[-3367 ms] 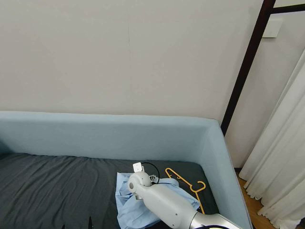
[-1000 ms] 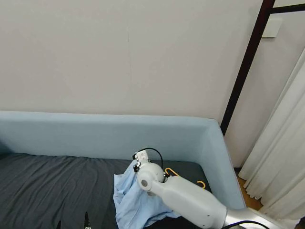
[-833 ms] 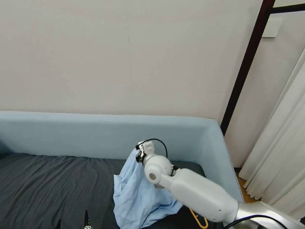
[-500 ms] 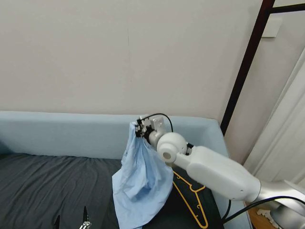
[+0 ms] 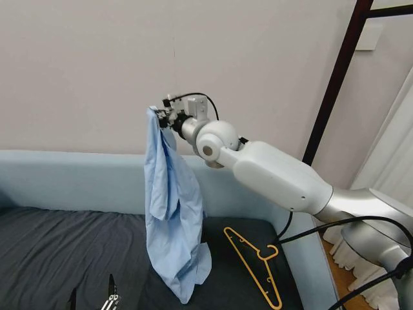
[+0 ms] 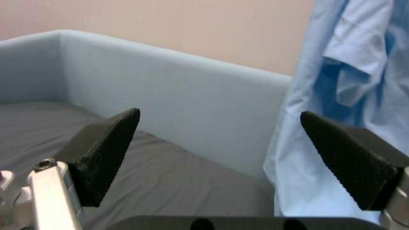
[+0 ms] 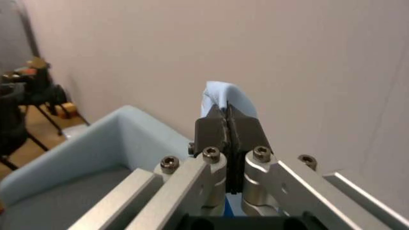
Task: Pick up the clothes from the sofa and hang them on the clothes hanger.
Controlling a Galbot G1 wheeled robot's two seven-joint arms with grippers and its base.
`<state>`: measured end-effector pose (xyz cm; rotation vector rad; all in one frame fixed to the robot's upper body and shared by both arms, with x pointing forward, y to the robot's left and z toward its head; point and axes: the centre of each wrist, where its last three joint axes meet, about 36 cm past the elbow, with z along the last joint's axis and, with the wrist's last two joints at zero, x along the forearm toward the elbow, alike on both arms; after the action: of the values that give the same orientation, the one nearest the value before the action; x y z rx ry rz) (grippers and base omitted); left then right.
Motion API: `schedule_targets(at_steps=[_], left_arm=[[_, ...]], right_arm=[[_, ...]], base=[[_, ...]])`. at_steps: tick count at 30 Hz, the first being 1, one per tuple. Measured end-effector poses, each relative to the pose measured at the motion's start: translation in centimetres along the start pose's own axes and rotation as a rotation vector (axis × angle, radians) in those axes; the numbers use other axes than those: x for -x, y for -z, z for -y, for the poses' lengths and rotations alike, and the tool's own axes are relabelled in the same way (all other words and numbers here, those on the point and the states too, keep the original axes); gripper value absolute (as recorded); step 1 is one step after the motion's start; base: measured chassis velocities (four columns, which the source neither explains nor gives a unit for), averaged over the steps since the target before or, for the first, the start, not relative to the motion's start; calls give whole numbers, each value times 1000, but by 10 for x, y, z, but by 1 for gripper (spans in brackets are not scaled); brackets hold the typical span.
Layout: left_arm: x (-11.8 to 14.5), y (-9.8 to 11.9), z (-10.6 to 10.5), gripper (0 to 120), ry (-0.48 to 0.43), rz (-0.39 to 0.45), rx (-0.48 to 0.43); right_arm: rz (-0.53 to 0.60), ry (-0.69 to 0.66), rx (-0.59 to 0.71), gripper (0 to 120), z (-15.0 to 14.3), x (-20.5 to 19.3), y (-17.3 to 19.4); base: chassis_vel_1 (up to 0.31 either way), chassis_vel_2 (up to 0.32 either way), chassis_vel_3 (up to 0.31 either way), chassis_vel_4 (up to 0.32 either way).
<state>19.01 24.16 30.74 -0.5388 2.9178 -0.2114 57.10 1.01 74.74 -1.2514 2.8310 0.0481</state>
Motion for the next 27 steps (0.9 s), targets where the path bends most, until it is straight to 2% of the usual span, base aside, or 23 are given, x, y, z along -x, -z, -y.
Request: schedule_targets(at_steps=[5,8,9,13,14,18,19,20,23,24,27], left_arm=[[-3,-3,4,99,11,-14,-6],[-8,-3,6,99,6,-25,-3],[-8,-3,6,99,6,-25,-3],[-14,-2,-1,99,-26,-31,21],[-14,-2,-1,99,-26,-31,21],[-11,0,-8,99,-53,-43,47],[-11,0,-8,99,-53,-43,47],[-7,1,-7,99,-61,-47,52],[7,5,-5,99,-96,-56,63],[7,5,-5,99,-96,-56,63],[38,14,-4,99,-147,-82,68]], right_arm=[[3,71,11,0,2,-37,-10],[-47,116,-34,0,20,-88,-72],[-47,116,-34,0,20,-88,-72],[-158,85,-50,0,31,-155,-178],[-158,85,-50,0,31,-155,-178],[-251,72,-65,0,30,-222,-263],[-251,72,-65,0,30,-222,-263],[-273,79,-77,0,28,-240,-283],[-293,97,-105,0,23,-278,-311],[-293,97,-105,0,23,-278,-311],[-284,105,-131,0,26,-303,-321]], base=[[0,0,0,0],[0,0,0,0],[0,0,0,0],[0,0,0,0],[0,0,0,0],[0,0,0,0],[0,0,0,0],[0,0,0,0],[0,0,0,0],[0,0,0,0],[0,0,0,0]])
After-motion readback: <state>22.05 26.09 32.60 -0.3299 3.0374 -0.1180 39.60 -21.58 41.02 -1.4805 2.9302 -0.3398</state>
